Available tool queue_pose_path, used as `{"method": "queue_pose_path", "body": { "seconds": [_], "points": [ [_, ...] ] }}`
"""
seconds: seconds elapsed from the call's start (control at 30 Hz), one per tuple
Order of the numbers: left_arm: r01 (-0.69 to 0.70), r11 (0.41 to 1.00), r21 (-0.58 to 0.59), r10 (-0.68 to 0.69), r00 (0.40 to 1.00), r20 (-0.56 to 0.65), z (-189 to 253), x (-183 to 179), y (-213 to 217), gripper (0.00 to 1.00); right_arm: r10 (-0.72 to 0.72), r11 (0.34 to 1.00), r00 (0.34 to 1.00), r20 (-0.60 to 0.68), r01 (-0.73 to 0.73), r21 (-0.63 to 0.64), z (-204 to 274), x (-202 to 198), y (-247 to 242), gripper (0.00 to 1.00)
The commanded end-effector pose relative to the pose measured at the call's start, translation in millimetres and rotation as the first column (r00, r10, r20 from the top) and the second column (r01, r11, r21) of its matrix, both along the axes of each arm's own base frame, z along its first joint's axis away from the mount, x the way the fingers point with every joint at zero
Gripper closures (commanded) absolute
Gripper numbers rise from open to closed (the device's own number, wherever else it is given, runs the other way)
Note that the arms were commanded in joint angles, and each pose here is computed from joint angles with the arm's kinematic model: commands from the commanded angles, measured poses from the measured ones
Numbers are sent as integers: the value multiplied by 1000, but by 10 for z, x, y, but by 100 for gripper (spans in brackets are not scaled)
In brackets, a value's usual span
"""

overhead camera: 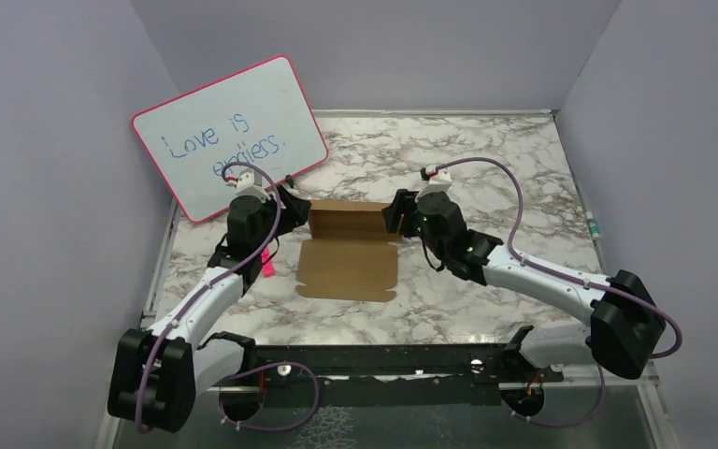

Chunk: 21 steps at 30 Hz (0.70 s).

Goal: Fold the paper box

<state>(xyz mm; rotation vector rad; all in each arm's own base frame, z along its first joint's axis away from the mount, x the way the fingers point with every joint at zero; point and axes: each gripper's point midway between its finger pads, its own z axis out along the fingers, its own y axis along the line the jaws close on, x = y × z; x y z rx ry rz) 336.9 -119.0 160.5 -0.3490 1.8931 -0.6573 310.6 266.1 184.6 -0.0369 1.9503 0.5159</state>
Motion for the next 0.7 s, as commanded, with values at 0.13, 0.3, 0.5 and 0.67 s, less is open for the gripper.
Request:
{"method": "queue_pose_path", "body": {
  "seconds": [0.13,0.3,0.5,0.67],
  "points": [
    [82,995,-49,-81,996,21,111,113,-159,40,-9,997,1000,-11,10,74,-84,141,92,40],
    [97,994,-46,-98,995,-7,10,132,-190,47,-2,995,999,-39,6,98,-195,214,154,42],
    [117,992,-50,-118,993,-29,-85,127,-226,53,26,990,997,-77,-15,142,-335,190,232,47],
    [138,989,-59,-141,989,-45,-161,101,-263,57,60,970,996,-73,-41,238,-342,165,287,54]
  ]
}}
